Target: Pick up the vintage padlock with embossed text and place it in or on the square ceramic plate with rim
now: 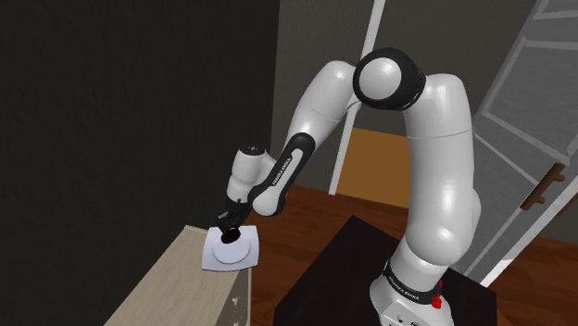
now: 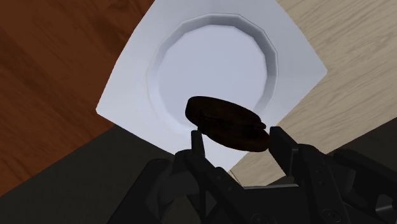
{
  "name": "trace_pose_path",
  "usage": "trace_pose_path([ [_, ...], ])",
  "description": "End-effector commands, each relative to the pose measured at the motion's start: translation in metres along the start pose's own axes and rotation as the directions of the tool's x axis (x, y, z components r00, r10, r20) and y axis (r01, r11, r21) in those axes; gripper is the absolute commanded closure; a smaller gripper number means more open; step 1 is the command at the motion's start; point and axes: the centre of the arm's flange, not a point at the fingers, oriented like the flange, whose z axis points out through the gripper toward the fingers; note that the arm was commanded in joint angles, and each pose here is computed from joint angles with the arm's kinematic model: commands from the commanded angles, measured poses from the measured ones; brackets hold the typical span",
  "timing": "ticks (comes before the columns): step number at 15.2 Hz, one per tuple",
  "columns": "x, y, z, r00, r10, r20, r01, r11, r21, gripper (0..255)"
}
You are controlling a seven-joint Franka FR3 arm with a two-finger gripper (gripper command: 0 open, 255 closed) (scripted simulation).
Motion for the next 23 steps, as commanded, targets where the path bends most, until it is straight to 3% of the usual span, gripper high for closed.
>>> trace_pose_path([
  [1, -0.002, 0.000, 0.006, 1.000, 0.000, 0.000, 0.000, 1.000, 0.000, 255],
  [8, -0.002, 0.000, 0.006, 1.000, 0.000, 0.000, 0.000, 1.000, 0.000, 255],
  [9, -0.002, 0.000, 0.006, 1.000, 0.000, 0.000, 0.000, 1.000, 0.000, 0],
  [14, -0.002, 0.000, 0.006, 1.000, 0.000, 0.000, 0.000, 1.000, 0.000, 0],
  [18, -0.002, 0.000, -0.044, 1.000, 0.000, 0.000, 0.000, 1.000, 0.000, 0],
  [23, -0.002, 0.000, -0.044, 1.000, 0.000, 0.000, 0.000, 1.000, 0.000, 0],
])
